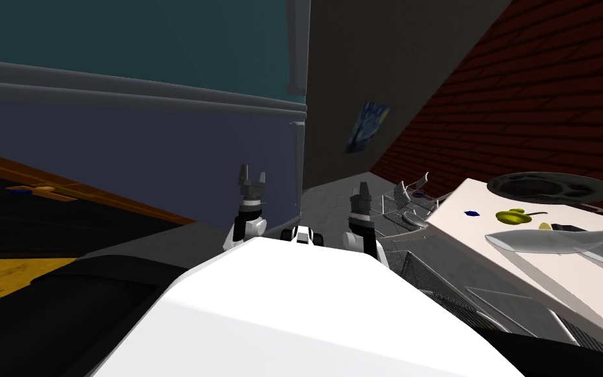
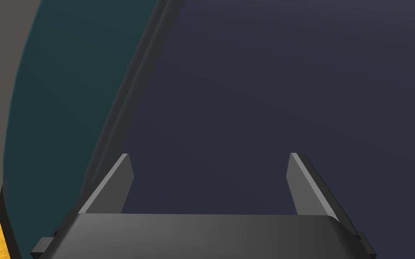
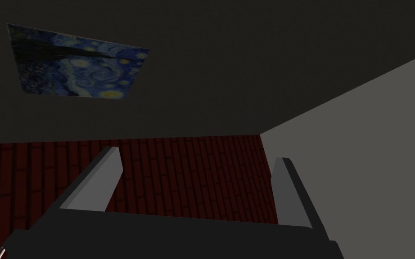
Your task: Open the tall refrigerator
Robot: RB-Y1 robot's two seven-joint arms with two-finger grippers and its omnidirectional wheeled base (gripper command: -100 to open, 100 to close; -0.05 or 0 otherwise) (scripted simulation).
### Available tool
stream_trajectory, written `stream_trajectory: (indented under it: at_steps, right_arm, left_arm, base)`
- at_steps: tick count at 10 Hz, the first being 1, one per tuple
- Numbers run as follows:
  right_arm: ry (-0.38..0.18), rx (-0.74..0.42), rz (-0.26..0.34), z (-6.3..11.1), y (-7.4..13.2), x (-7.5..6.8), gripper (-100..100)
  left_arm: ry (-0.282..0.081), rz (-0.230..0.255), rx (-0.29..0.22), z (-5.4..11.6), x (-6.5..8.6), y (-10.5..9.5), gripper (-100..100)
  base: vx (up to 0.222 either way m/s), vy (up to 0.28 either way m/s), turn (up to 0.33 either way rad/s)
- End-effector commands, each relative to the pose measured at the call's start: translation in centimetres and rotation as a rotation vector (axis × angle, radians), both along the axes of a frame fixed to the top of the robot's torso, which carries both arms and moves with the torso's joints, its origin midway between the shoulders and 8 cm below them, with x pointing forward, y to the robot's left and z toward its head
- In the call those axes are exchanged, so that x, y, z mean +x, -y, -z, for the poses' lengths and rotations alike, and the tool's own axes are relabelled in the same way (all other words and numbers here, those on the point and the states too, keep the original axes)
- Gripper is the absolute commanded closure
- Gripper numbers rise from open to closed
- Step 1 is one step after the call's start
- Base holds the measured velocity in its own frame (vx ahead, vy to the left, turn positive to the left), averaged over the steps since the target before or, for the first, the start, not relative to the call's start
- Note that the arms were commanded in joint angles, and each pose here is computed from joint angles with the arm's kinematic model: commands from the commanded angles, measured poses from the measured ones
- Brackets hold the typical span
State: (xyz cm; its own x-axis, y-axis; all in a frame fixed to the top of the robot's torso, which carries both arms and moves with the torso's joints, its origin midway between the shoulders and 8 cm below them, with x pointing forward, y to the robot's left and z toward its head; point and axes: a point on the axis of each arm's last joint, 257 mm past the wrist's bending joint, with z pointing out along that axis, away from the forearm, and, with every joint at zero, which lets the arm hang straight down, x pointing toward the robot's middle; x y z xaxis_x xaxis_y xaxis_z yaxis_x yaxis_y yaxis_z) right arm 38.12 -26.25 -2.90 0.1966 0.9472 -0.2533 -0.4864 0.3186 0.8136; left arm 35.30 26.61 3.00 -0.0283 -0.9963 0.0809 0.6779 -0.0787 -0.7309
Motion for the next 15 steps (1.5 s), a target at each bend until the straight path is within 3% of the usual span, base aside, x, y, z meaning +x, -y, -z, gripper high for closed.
stream_trajectory:
  at_steps: [1, 7, 8, 14, 15]
  right_arm:
    - [0.000, 0.000, 0.000, 0.0, 0.0, 0.0, 0]
    - [0.000, 0.000, 0.000, 0.0, 0.0, 0.0, 0]
    - [0.000, 0.000, 0.000, 0.0, 0.0, 0.0, 0]
    - [0.000, 0.000, 0.000, 0.0, 0.0, 0.0, 0]
    - [0.000, 0.000, 0.000, 0.0, 0.0, 0.0, 0]
  left_arm:
    - [-0.002, 0.008, 0.057, -1.1, 1.0, -0.1, -100]
    - [0.024, -0.031, 0.131, -5.6, 3.5, -1.8, -100]
    - [0.026, -0.029, 0.131, -5.8, 3.7, -1.7, -100]
    - [0.062, -0.095, 0.137, -11.0, 5.3, -4.3, -100]
    - [0.061, -0.093, 0.136, -11.2, 5.4, -4.3, -100]
  base:
    - [0.022, -0.083, 0.032]
    - [0.033, -0.105, 0.037]
    - [0.025, -0.080, 0.013]
    - [0.024, -0.096, 0.036]
    - [0.023, -0.090, 0.020]
